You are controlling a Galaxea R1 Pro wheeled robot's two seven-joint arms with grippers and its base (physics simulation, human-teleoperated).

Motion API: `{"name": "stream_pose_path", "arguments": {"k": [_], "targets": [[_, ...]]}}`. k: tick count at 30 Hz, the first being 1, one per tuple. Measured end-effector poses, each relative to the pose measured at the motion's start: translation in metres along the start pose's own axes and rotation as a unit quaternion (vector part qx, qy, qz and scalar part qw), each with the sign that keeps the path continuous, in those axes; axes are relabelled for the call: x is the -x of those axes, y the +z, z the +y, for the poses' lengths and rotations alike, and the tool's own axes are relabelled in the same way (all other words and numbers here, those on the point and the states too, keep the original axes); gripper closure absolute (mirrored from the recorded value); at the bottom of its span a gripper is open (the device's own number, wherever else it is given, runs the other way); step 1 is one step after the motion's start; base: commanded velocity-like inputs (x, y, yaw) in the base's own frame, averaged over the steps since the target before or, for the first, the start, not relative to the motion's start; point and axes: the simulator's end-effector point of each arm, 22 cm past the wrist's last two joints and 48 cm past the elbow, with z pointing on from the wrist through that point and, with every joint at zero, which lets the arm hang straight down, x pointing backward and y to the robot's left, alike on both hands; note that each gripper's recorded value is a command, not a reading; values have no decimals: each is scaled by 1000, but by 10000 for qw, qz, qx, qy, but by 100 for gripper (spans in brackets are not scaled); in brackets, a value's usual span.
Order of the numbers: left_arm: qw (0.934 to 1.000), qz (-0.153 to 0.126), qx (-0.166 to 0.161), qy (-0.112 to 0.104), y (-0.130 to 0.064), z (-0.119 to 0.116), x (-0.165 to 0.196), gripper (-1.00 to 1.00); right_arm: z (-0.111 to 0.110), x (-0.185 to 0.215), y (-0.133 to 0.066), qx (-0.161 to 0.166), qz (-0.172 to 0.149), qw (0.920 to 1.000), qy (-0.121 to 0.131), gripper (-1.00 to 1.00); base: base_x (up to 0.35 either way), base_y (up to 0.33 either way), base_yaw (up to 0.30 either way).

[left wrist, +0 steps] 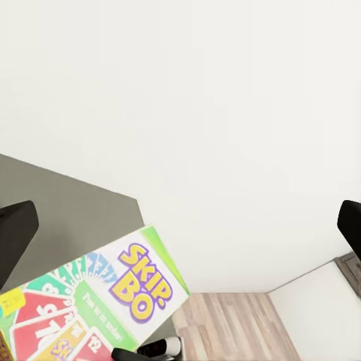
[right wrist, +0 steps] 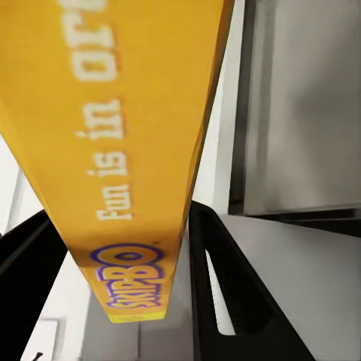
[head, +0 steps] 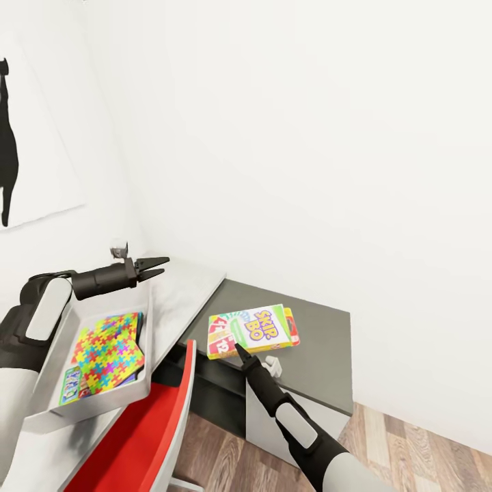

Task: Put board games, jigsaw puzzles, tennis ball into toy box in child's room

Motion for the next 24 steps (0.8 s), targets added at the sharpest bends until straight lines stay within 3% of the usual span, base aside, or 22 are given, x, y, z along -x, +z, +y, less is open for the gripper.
{"name": "stream_pose_path", "arguments": {"k": [24], "targets": [[10000,9,2,-2,-6,-20,10,-100,21,1,-10,7,-8,10000,-2,100,0,0,0]]}}
